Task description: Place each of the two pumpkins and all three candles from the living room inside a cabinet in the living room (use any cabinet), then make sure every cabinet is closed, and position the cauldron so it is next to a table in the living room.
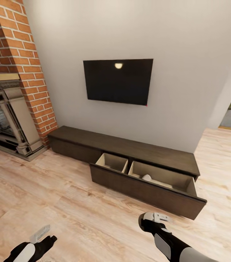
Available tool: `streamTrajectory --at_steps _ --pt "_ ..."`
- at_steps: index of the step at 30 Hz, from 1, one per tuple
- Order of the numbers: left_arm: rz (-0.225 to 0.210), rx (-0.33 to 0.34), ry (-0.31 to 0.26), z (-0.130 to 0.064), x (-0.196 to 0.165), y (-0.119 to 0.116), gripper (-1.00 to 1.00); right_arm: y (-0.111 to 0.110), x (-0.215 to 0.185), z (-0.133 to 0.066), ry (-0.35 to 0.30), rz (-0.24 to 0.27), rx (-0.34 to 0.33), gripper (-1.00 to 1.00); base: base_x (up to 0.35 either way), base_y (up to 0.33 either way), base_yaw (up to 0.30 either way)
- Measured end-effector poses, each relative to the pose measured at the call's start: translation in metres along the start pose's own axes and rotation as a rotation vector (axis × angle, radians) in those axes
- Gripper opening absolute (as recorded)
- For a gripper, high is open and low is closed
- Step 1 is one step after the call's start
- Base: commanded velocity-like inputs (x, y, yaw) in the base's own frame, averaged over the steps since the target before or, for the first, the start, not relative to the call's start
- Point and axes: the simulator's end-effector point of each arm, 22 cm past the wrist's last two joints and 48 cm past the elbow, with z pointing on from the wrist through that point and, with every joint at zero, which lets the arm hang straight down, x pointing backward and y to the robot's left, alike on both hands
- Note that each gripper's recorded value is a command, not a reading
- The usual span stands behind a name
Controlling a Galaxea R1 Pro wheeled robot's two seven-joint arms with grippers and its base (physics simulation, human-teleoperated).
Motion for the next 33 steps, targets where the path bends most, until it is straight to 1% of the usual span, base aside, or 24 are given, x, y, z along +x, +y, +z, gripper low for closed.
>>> streamTrajectory --at_steps 5,14,20,28,33 --pt "0.000 -0.002 0.001 -0.006 -0.002 0.000 1.00 0.001 -0.003 -0.006 0.002 0.001 0.000 -1.00 0.000 0.000 0.239" --pt "0.000 -0.003 0.004 -0.018 -0.004 -0.001 1.00 0.000 -0.008 -0.015 0.006 0.001 0.003 -1.00 0.000 0.000 0.014" --pt "0.001 -0.001 0.003 -0.018 -0.004 -0.002 1.00 0.000 -0.008 -0.015 0.006 0.003 0.003 -1.00 0.012 0.000 0.000" --pt "0.003 -0.002 0.002 -0.018 -0.004 -0.002 1.00 0.000 -0.008 -0.016 0.006 0.002 0.002 -1.00 0.253 0.000 0.000" --pt "0.003 -0.002 0.003 -0.018 -0.004 -0.002 1.00 0.000 -0.008 -0.015 0.006 0.002 0.002 -1.00 0.061 0.000 0.000"
